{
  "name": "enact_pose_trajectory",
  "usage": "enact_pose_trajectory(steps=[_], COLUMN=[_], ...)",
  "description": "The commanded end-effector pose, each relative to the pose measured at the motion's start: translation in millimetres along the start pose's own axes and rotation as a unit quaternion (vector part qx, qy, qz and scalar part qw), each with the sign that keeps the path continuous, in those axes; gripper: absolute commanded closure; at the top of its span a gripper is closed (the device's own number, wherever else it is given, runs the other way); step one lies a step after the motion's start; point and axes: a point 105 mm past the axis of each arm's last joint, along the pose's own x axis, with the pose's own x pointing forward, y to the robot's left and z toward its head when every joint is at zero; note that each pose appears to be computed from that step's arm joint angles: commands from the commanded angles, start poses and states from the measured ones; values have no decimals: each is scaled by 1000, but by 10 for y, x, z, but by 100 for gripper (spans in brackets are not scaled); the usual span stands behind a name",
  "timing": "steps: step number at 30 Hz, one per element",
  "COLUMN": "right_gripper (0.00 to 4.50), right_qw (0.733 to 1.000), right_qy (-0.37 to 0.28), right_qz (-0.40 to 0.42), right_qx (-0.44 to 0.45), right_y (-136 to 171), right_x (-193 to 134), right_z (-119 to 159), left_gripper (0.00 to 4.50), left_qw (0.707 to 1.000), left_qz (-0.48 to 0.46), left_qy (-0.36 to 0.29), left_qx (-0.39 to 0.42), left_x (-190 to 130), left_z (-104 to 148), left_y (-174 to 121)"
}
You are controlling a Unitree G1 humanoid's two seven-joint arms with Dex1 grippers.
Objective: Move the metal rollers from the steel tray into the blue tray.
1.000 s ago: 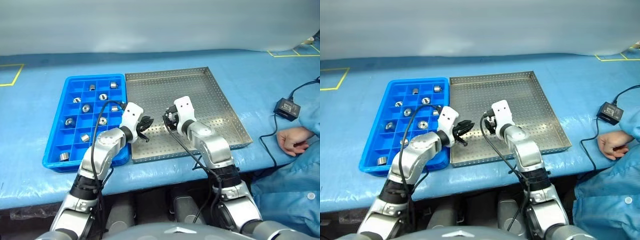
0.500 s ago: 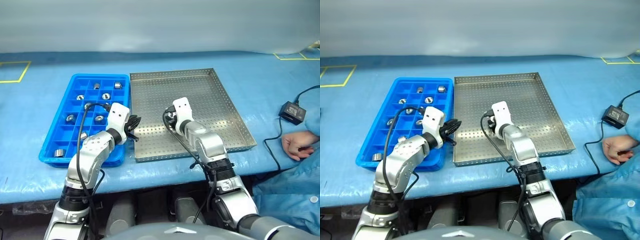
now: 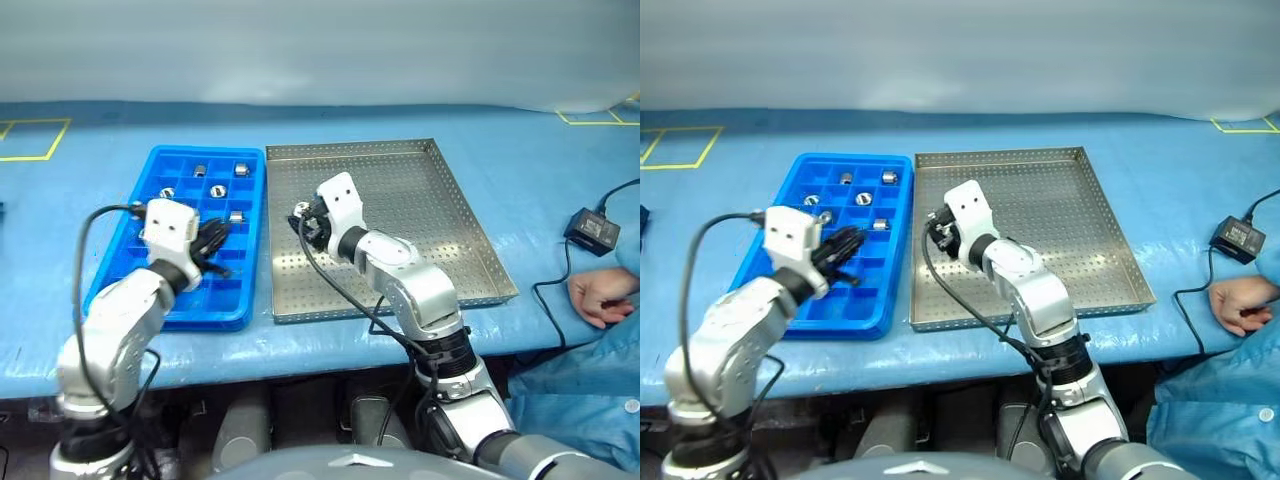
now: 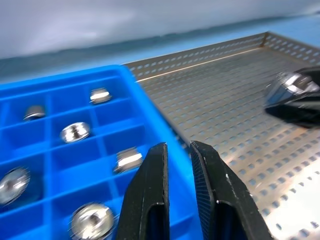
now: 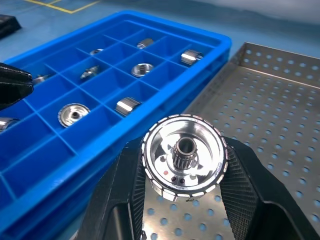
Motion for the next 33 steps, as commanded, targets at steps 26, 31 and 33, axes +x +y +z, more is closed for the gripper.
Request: enact_pose_trajectory(steps=[26,31,33], right_gripper=[279,279,244], right_qw=[963,966,965], right_qy=[32,34,33], right_qz=[265,254,255], right_qx=[-37,-38,-44], right_y=[1322,1298,1292], right_x=[330,416,427], right_z=[-217,-251,-257], left_gripper=[379,379,379], left_qw=[991,991,992], left_qz=[119,116,112], left_qy=[65,65,63], left_qx=[-3,-1,0], left_x=[-547,-536,-519], left_z=[-325,-320,-311], left_y=[219,214,200])
